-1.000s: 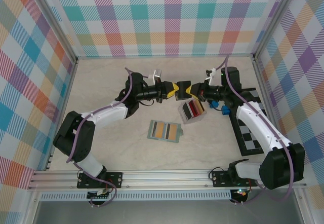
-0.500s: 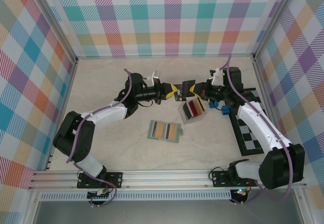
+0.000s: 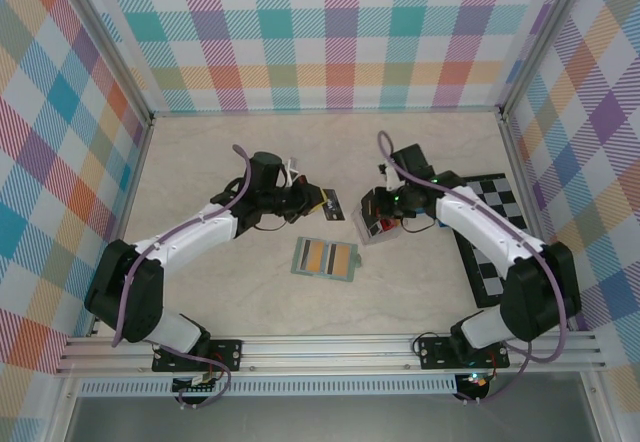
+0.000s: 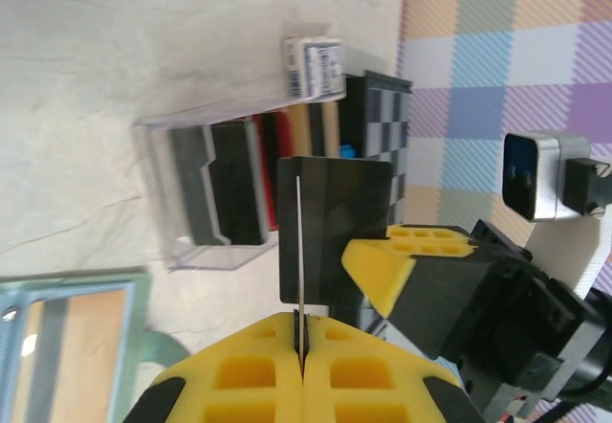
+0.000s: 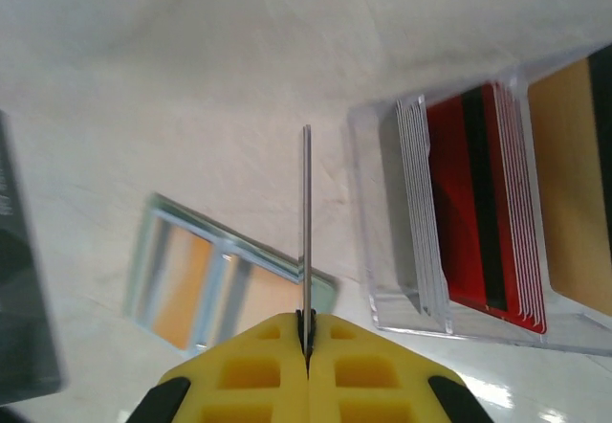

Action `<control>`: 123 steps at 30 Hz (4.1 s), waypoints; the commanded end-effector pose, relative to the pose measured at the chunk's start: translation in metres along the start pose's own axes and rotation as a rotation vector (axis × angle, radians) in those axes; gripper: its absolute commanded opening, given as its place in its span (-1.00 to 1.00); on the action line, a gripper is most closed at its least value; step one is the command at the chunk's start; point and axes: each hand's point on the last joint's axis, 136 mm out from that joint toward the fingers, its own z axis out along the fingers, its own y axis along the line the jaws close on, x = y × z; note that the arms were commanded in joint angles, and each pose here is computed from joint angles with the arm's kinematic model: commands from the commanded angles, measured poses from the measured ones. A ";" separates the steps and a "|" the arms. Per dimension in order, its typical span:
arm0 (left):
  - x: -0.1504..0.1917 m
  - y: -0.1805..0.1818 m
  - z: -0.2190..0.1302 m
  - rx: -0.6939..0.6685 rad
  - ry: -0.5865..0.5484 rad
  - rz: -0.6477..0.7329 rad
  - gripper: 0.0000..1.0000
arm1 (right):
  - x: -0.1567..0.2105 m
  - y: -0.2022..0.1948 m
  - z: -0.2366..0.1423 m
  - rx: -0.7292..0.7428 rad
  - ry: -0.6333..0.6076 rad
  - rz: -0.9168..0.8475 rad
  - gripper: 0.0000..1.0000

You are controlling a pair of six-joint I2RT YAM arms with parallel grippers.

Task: Put the credit cards into the card holder
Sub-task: Place the credit card in the storage box, then flip over the card slot in the card holder.

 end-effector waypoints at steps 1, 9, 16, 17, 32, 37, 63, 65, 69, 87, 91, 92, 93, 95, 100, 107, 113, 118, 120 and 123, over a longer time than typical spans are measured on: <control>0.003 0.016 -0.011 -0.063 -0.012 0.019 -1.00 | 0.003 -0.019 0.006 0.147 0.012 -0.130 -0.98; 0.005 0.016 -0.012 -0.058 -0.009 0.016 -1.00 | -0.002 -0.017 0.017 0.155 -0.005 -0.189 -0.98; 0.006 0.016 -0.009 -0.046 0.002 0.007 -1.00 | 0.001 -0.018 0.033 0.150 0.034 -0.189 -0.96; 0.006 0.016 -0.008 -0.046 0.004 0.007 -1.00 | 0.001 -0.019 0.036 0.152 0.035 -0.191 -0.96; 0.010 0.012 -0.005 -0.009 0.028 0.007 -1.00 | 0.004 -0.021 0.054 0.198 0.050 -0.209 -0.72; 0.013 0.003 -0.004 0.036 0.053 0.031 -1.00 | -0.003 -0.017 0.029 0.201 -0.009 -0.165 -0.39; 0.022 -0.072 -0.021 0.373 0.147 0.208 -1.00 | -0.013 0.095 -0.044 -0.653 -0.007 0.146 -0.32; 0.023 -0.072 -0.022 0.372 0.149 0.209 -1.00 | -0.014 0.097 -0.046 -0.688 -0.005 0.147 -0.42; 0.022 -0.071 -0.022 0.366 0.141 0.206 -1.00 | -0.013 0.107 -0.055 -0.769 0.010 0.125 -0.44; 0.013 -0.017 -0.005 0.131 0.101 0.111 -0.04 | -0.005 0.092 -0.052 -0.690 0.018 0.149 -0.98; 0.011 0.033 -0.012 -0.108 0.041 0.076 0.24 | 0.011 0.059 -0.026 -0.404 0.032 0.197 -0.96; 0.012 0.049 -0.016 -0.186 0.030 0.074 0.27 | 0.019 0.052 -0.019 -0.319 0.041 0.193 -0.96; 0.013 0.058 -0.018 -0.223 0.026 0.081 0.28 | 0.025 0.048 -0.013 -0.251 0.046 0.191 -0.95; 0.023 0.087 -0.025 -0.338 0.049 0.058 0.31 | 0.041 0.041 0.000 -0.125 0.064 0.210 -0.95; 0.042 0.125 -0.026 -0.428 0.106 0.051 0.39 | 0.068 0.037 0.022 0.005 0.069 0.241 -0.96; 0.053 0.147 -0.015 -0.468 0.169 0.050 0.40 | 0.090 0.026 0.046 0.035 0.145 0.315 -0.95; 0.057 0.154 -0.006 -0.480 0.205 0.058 0.38 | 0.096 0.017 0.052 0.074 0.159 0.326 -0.95; 0.061 0.162 -0.002 -0.501 0.227 0.053 0.36 | 0.099 0.018 0.060 0.063 0.171 0.341 -0.95; 0.064 0.166 0.000 -0.508 0.240 0.051 0.34 | 0.100 0.017 0.062 0.066 0.175 0.342 -0.95; 0.068 0.170 0.003 -0.511 0.257 0.051 0.31 | 0.099 0.020 0.066 0.052 0.178 0.341 -0.95</control>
